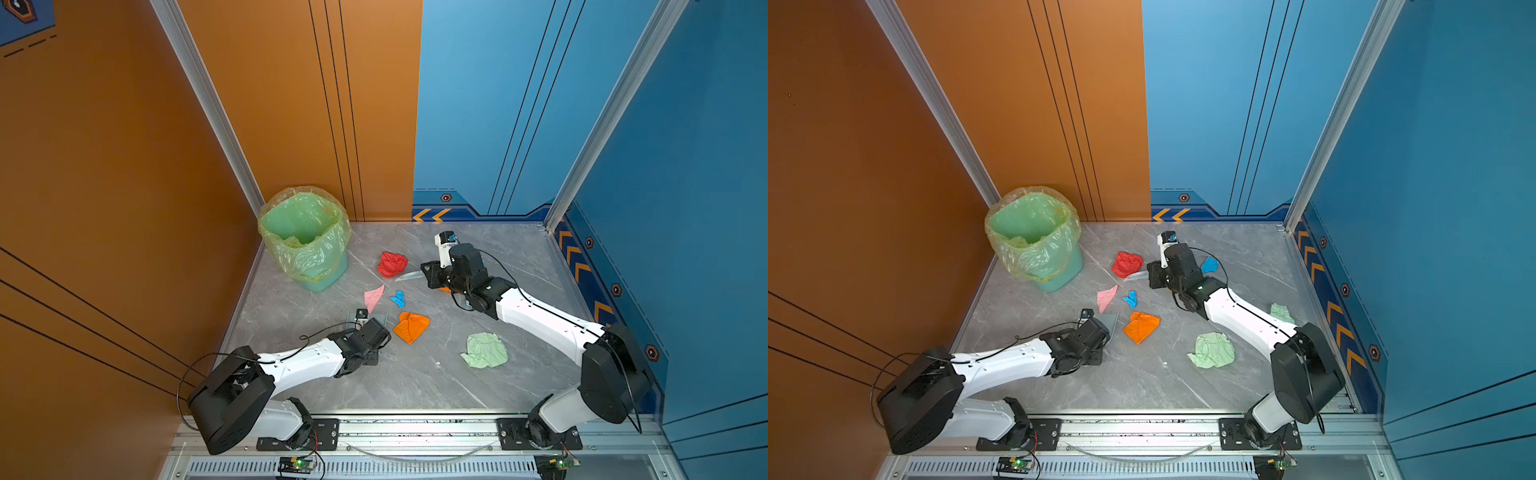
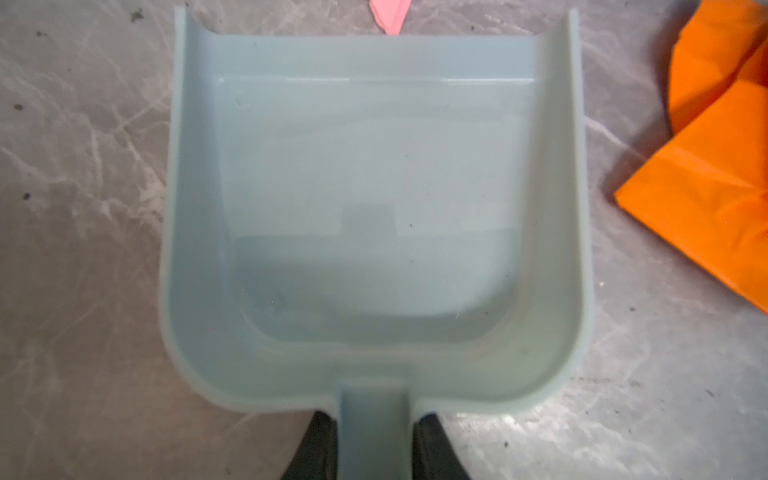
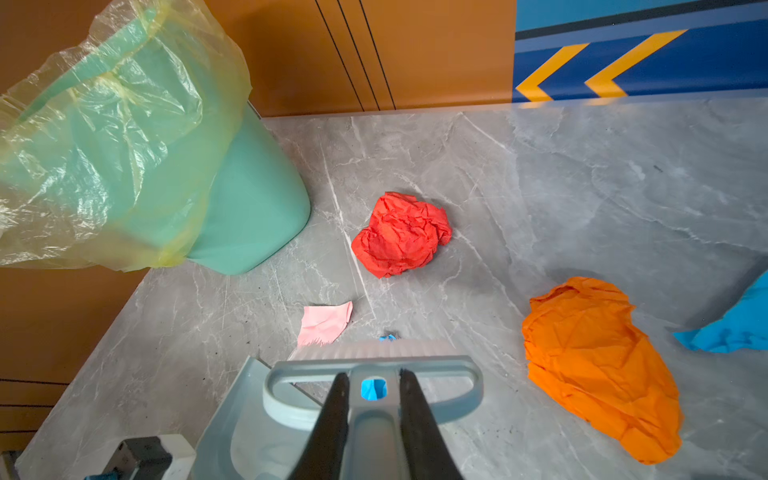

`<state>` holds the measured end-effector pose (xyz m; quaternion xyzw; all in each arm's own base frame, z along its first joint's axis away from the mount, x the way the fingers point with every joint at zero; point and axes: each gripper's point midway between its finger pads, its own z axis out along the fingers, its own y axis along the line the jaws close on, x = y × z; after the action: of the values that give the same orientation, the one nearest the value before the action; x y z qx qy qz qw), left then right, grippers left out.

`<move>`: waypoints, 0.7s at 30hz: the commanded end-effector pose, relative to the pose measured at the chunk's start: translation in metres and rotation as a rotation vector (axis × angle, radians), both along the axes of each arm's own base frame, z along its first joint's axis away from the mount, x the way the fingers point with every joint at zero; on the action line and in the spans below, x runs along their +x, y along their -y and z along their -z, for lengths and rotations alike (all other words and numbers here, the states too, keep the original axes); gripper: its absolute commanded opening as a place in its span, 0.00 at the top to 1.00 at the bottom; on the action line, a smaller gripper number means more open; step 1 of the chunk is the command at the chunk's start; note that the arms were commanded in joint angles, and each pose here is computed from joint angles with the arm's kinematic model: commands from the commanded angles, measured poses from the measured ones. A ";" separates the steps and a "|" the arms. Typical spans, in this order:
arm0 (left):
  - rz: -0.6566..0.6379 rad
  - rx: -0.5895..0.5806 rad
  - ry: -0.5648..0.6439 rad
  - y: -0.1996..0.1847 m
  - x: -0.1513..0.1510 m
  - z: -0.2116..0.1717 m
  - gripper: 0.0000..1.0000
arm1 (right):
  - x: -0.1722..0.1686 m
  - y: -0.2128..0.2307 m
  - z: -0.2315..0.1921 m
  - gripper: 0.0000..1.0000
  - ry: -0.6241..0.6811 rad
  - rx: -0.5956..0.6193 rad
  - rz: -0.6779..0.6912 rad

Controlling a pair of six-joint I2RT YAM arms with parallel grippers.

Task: Sweep away the paper scraps from the table
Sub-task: 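Carry the brush toward the pink and blue scraps near the dustpan with the right gripper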

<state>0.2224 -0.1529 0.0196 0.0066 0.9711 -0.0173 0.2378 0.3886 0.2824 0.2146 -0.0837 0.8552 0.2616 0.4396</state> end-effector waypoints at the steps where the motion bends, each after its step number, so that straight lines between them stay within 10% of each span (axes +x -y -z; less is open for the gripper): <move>1: 0.033 0.024 -0.128 -0.009 -0.024 0.013 0.93 | 0.008 -0.013 -0.005 1.00 -0.034 0.026 0.042; 21: 0.014 -0.032 -0.128 -0.023 -0.033 -0.011 1.00 | 0.016 -0.105 0.038 1.00 0.002 -0.129 -0.053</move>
<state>0.2002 -0.1377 0.0355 0.0036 0.9793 -0.0411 0.1981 0.3986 0.3856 0.1783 -0.1211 0.8657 0.2529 0.4146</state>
